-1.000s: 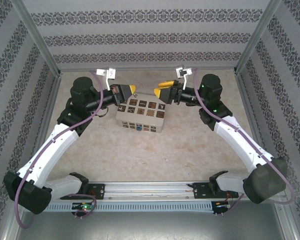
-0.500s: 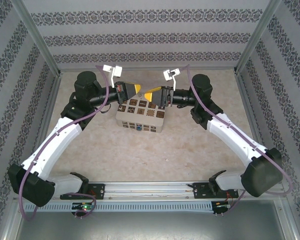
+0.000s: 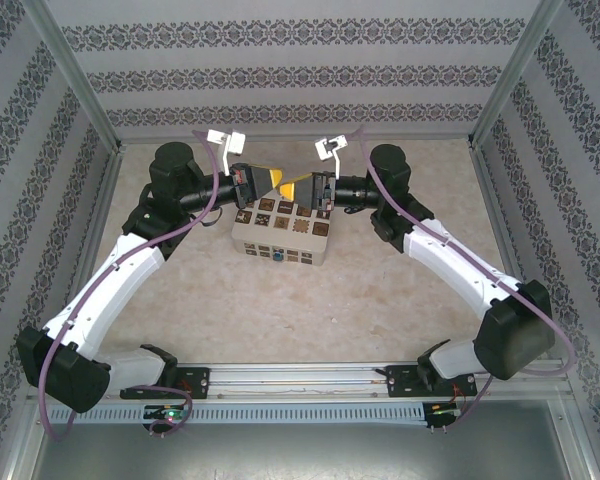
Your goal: Unlock the padlock with the key
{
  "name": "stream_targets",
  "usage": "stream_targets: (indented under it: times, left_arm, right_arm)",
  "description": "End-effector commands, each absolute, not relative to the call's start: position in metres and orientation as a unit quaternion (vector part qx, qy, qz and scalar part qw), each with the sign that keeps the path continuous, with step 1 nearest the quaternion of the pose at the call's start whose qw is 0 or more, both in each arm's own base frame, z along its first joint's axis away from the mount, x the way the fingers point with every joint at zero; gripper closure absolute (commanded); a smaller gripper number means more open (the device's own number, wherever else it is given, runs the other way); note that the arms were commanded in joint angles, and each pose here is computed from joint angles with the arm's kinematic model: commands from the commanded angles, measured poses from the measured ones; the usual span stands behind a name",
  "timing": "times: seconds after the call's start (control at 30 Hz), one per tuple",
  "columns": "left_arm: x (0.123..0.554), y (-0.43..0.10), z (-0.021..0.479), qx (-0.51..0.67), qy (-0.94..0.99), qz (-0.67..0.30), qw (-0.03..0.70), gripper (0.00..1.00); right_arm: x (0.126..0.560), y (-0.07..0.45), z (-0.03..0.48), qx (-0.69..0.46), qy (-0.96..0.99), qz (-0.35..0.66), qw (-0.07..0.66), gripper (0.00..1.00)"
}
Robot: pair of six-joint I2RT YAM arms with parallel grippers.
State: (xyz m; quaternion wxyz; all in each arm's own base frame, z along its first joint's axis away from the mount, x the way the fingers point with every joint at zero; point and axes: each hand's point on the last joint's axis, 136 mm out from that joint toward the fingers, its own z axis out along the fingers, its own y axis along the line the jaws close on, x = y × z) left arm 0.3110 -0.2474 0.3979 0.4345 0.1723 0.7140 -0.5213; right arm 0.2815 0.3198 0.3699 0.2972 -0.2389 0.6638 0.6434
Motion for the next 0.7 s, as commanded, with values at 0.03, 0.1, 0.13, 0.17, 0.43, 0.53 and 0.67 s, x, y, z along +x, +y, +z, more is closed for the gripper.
stream_targets:
  times: [0.03, 0.1, 0.13, 0.17, 0.43, 0.53, 0.67]
  left_arm:
    - [0.3107, -0.2451, 0.4237, 0.192, 0.686, -0.522, 0.47, 1.0]
    - [0.3113, -0.2452, 0.4236, 0.191, 0.687, -0.521, 0.47, 1.0]
    - [0.3118, -0.2449, 0.4239, 0.191, 0.687, -0.52, 0.47, 1.0]
    - [0.3117, -0.2451, 0.4238, 0.191, 0.687, -0.52, 0.47, 1.0]
    - [0.3124, -0.2437, 0.4228, 0.188, 0.689, -0.517, 0.471, 1.0]
    - [0.3126, -0.2431, 0.4223, 0.186, 0.69, -0.516, 0.472, 1.0]
    - [0.3131, -0.2425, 0.4218, 0.185, 0.692, -0.514, 0.472, 1.0]
  right_arm:
    - [0.2773, 0.3242, 0.3864, -0.26, 0.643, 0.65, 0.31, 0.57]
    - [0.2771, 0.3252, 0.3847, -0.261, 0.644, 0.65, 0.306, 0.59]
    - [0.2772, 0.3256, 0.3836, -0.261, 0.645, 0.651, 0.304, 0.6]
    - [0.2774, 0.3258, 0.3835, -0.261, 0.645, 0.651, 0.304, 0.62]
    - [0.2755, 0.3287, 0.3814, -0.265, 0.645, 0.652, 0.297, 0.72]
    - [0.2755, 0.3294, 0.3812, -0.266, 0.645, 0.652, 0.295, 0.77]
    - [0.2748, 0.3303, 0.3804, -0.266, 0.646, 0.653, 0.293, 0.8]
